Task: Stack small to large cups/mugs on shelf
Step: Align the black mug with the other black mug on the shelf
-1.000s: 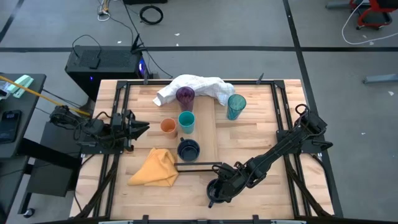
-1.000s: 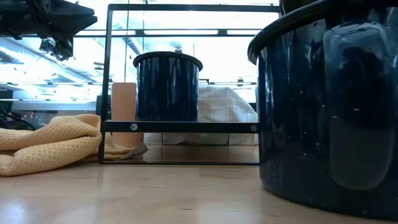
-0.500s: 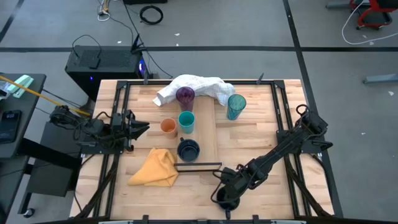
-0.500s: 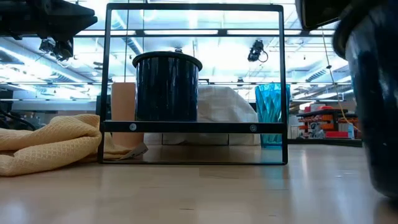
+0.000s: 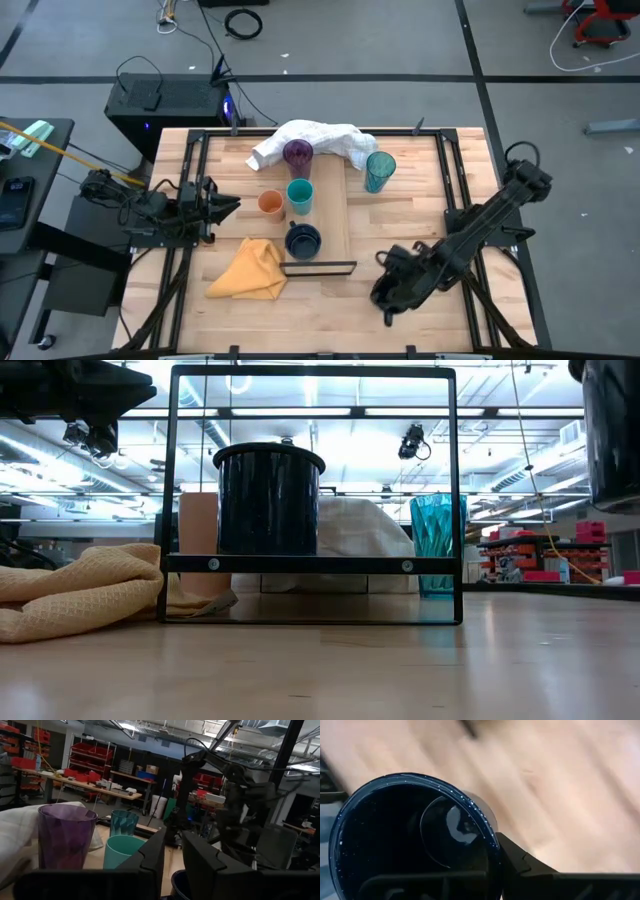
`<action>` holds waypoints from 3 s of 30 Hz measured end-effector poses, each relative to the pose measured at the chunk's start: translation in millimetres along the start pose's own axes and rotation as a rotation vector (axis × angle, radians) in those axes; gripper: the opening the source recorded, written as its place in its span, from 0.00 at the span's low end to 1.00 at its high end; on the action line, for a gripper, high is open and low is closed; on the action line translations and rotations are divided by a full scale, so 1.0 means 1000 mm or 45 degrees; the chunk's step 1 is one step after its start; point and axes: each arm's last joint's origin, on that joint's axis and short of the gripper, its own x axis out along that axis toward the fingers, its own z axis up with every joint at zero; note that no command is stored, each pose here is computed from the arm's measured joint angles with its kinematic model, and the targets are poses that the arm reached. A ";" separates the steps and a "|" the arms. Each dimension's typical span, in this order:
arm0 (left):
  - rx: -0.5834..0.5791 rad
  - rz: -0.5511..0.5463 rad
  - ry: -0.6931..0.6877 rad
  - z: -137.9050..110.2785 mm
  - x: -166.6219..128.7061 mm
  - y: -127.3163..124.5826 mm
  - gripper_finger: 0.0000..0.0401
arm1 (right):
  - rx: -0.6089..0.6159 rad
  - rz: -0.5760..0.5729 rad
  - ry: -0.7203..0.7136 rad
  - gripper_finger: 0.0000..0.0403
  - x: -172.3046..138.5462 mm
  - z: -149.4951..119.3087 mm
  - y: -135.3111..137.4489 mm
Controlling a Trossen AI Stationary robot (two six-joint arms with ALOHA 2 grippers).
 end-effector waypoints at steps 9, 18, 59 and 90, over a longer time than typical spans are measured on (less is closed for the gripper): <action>-0.015 -0.003 0.000 0.000 0.000 0.000 0.20 | 0.060 -0.218 -0.061 0.04 -0.046 0.004 -0.053; -0.032 -0.005 0.000 0.000 0.000 0.000 0.19 | 0.122 -0.309 -0.225 0.04 -0.049 0.036 -0.072; -0.052 -0.009 -0.003 0.000 0.000 0.000 0.18 | 0.114 -0.056 -0.276 0.04 -0.008 0.134 -0.077; -0.044 -0.010 -0.003 0.000 0.000 0.000 0.18 | 0.317 0.056 -0.154 0.04 0.023 0.146 -0.064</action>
